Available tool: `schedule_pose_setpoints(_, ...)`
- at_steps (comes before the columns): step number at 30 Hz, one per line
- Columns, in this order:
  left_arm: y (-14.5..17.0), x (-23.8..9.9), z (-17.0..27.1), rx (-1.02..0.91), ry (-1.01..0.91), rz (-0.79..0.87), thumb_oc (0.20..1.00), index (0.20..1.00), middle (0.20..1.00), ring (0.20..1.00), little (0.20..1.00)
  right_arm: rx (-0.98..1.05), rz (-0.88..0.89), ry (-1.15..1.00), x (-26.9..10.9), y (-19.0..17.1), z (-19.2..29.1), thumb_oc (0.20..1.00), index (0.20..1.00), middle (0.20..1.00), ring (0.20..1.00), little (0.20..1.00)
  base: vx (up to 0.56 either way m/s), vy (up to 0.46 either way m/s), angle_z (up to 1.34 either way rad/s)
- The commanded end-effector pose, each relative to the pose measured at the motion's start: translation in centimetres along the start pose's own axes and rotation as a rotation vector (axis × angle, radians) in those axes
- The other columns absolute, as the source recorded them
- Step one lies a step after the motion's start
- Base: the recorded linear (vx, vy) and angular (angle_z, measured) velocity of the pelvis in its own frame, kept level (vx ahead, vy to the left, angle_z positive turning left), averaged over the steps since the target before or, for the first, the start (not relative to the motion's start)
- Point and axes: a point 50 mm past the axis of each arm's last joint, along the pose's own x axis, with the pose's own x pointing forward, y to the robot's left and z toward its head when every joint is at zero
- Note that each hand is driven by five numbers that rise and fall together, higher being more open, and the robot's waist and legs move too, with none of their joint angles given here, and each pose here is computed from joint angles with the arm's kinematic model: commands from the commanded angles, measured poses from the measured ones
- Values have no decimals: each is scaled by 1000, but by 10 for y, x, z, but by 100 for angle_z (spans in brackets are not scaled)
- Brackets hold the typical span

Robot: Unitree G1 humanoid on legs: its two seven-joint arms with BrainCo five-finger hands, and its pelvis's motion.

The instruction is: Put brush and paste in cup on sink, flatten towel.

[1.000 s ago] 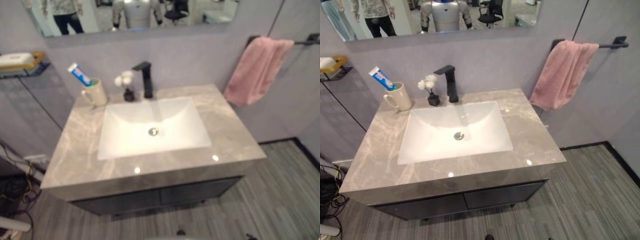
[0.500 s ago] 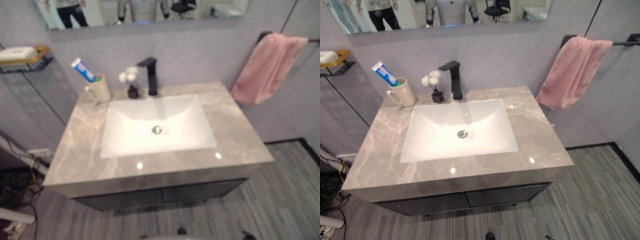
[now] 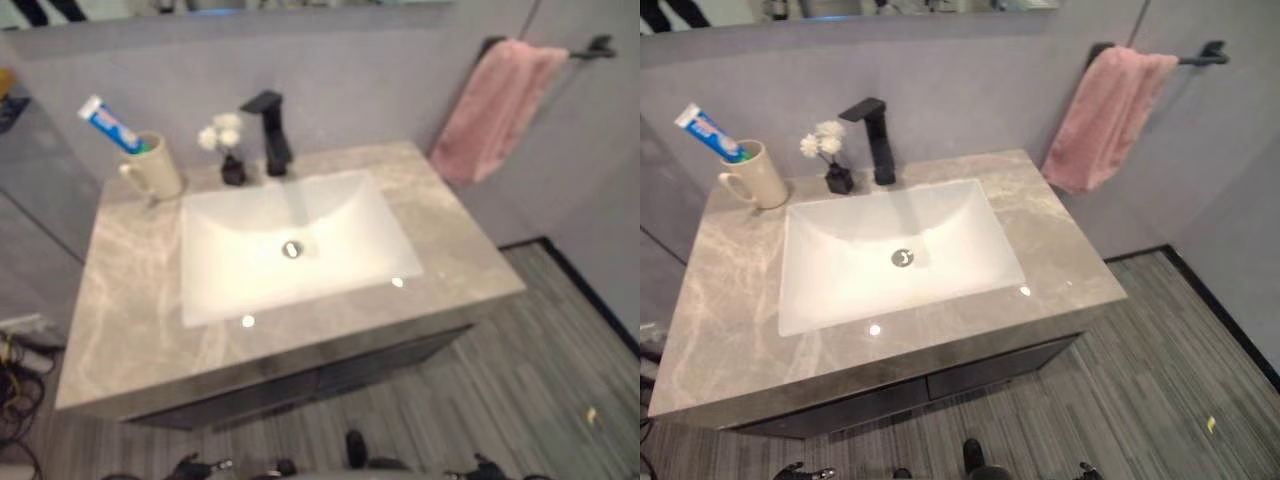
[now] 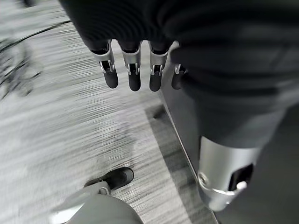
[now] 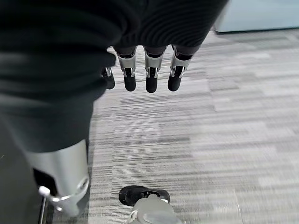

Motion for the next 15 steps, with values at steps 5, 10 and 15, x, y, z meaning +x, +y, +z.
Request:
schedule_pose_setpoints(5,-1,0,5,61,-51,14,1000,1000,1000,1000,1000,149,-109,-107,4,-19,32,1000,1000,1000,1000,1000,-164,118,-84)
schedule_pose_setpoints(10,1,1,16,127,-97,27,1000,1000,1000,1000,1000,106,-134,-78,1,-23,15,1000,1000,1000,1000,1000,-48,39,-73)
schedule_pose_setpoints(15,0,1,31,104,-156,26,1000,1000,1000,1000,1000,76,-177,-42,3,-35,12,1000,1000,1000,1000,1000,-18,-68,-40)
